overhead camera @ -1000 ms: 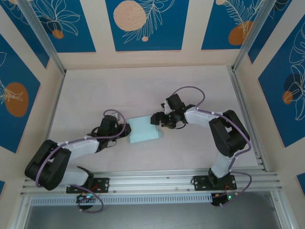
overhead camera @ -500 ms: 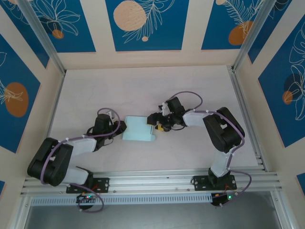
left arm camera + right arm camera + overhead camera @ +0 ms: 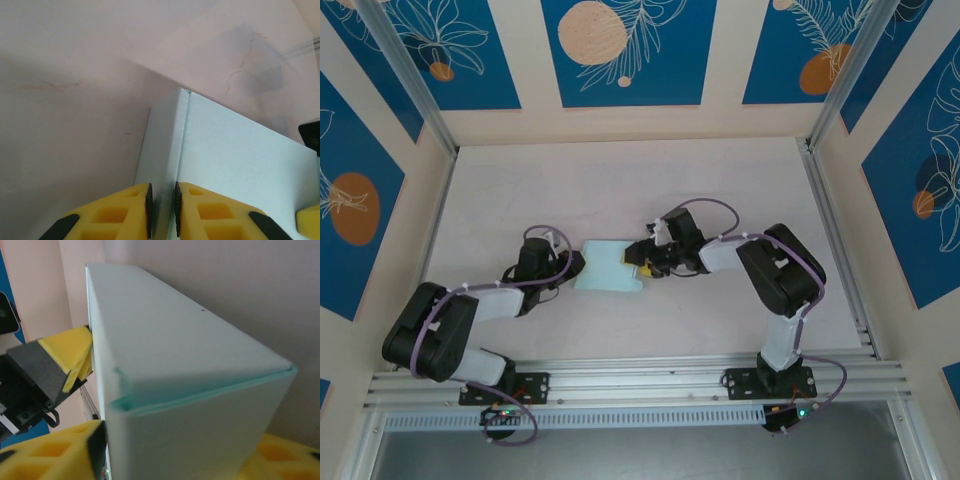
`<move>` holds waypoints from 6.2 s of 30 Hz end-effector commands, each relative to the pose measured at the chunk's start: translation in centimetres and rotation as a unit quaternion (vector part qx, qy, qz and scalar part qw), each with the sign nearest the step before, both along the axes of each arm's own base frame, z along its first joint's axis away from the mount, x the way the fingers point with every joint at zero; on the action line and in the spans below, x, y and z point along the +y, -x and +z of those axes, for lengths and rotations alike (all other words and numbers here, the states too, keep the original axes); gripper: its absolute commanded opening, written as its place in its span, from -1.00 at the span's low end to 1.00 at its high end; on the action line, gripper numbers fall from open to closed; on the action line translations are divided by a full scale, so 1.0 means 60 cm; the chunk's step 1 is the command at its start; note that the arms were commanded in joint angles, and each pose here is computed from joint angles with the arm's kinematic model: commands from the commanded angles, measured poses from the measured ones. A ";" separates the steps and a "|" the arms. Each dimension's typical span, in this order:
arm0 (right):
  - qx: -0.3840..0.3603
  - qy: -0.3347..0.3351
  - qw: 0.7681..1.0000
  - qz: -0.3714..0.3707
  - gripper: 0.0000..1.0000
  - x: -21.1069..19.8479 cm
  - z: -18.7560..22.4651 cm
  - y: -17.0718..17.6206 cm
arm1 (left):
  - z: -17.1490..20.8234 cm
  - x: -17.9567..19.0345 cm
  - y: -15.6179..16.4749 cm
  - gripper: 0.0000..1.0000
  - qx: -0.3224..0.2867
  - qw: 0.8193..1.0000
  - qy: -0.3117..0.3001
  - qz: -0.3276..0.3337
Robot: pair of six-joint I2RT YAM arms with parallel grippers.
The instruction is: Fold the paper box
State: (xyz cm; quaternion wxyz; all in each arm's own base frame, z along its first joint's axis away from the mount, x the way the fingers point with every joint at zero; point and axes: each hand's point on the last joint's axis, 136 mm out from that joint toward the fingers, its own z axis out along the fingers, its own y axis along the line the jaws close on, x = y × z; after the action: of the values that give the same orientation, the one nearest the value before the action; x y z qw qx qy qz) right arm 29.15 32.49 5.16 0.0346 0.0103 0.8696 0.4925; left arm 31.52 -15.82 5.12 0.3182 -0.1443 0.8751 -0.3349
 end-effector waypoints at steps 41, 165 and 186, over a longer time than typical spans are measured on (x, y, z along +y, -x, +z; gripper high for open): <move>0.279 -0.056 0.958 0.025 -0.38 -0.073 0.173 0.112 | 0.182 -0.143 0.154 0.95 -0.469 0.597 -0.497 -0.420; -0.155 0.247 0.956 0.016 0.78 -0.109 0.146 -0.056 | -0.004 -0.022 0.033 -0.60 0.044 0.997 -0.051 0.030; -0.049 0.125 0.987 0.088 0.58 -0.052 0.014 -0.171 | -0.025 -0.065 -0.028 0.54 0.065 0.996 -0.064 0.006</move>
State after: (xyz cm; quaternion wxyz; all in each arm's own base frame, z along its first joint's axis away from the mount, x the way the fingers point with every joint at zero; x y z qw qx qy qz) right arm 40.01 28.15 5.53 0.0525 -0.0773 0.9338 0.3454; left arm 32.82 -19.16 4.28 0.2851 -0.1452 0.9132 -0.2522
